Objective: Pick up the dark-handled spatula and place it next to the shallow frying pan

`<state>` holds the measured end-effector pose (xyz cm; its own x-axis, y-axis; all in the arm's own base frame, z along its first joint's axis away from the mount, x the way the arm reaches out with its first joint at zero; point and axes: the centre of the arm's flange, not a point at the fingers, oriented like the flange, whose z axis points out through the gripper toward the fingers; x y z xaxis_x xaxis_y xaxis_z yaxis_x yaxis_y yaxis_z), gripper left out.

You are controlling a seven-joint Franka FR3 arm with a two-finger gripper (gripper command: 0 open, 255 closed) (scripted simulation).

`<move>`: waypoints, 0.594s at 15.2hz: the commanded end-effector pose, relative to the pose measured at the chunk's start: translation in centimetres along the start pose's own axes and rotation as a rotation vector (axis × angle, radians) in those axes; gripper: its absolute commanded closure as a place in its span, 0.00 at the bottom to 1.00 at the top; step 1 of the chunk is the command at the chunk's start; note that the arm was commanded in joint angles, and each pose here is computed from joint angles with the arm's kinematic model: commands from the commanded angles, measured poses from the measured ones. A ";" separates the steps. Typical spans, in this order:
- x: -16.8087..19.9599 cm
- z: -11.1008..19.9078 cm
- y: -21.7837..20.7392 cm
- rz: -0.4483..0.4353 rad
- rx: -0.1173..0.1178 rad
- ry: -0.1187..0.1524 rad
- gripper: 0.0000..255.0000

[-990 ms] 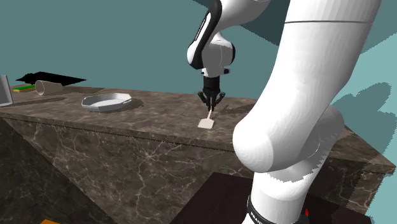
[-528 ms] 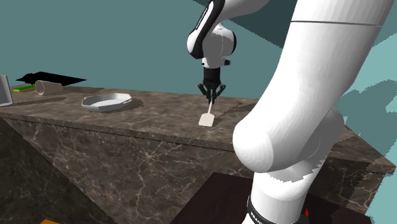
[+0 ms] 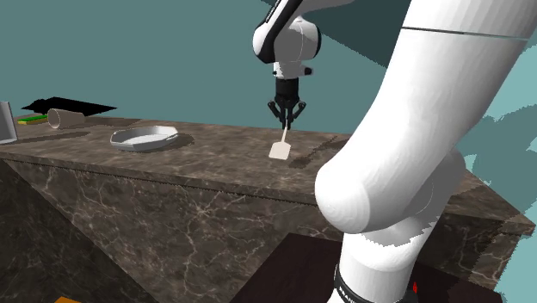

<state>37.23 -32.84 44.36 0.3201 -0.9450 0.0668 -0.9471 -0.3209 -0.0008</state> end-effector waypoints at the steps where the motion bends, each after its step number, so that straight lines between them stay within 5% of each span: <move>1: 0.1 -0.9 0.0 0.000 0.000 0.000 1.00; 9: -3.7 -1.2 -9.9 0.000 0.000 0.000 1.00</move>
<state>44.18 -27.09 45.24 0.3214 -0.9446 0.0667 -0.9467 -0.3221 -0.0003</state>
